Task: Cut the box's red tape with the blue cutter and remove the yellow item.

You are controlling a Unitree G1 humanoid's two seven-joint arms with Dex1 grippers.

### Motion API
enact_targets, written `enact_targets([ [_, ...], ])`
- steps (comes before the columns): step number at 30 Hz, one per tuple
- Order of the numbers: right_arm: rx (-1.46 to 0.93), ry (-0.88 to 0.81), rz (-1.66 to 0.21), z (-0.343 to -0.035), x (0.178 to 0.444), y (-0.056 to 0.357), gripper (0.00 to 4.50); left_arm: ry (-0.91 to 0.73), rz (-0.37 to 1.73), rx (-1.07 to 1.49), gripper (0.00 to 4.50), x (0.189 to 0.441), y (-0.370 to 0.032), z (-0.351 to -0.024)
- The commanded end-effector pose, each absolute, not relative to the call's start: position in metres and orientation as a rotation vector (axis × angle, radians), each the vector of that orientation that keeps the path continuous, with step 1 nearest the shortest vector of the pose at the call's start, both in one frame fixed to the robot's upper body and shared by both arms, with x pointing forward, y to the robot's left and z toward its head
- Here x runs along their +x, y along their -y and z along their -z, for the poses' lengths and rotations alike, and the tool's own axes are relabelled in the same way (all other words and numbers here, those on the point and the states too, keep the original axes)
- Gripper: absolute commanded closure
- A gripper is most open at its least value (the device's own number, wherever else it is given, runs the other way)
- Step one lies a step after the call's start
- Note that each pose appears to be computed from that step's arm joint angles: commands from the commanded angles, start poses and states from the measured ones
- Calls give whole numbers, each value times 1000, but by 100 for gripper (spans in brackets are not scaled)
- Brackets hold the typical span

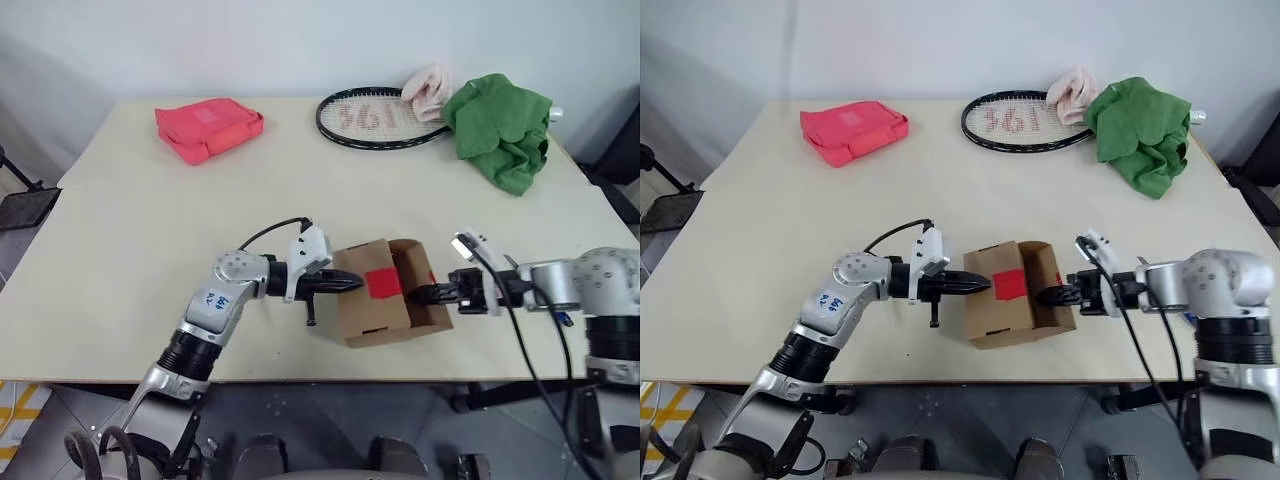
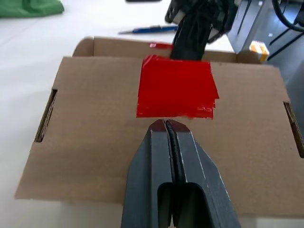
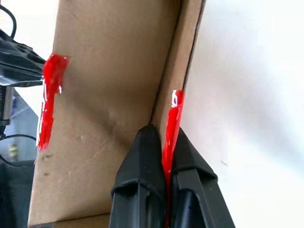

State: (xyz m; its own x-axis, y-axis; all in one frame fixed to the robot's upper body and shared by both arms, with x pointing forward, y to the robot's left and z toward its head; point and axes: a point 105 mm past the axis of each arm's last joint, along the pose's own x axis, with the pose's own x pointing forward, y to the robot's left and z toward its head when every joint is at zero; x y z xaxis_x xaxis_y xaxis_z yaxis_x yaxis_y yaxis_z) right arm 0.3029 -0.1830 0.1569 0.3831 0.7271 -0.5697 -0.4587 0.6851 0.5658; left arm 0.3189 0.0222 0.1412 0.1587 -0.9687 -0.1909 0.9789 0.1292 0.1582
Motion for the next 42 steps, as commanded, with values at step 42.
enact_targets([
  [42,-613,-653,-557,-224,281,153,445,-187,1375,133,450,322,19,-88],
])
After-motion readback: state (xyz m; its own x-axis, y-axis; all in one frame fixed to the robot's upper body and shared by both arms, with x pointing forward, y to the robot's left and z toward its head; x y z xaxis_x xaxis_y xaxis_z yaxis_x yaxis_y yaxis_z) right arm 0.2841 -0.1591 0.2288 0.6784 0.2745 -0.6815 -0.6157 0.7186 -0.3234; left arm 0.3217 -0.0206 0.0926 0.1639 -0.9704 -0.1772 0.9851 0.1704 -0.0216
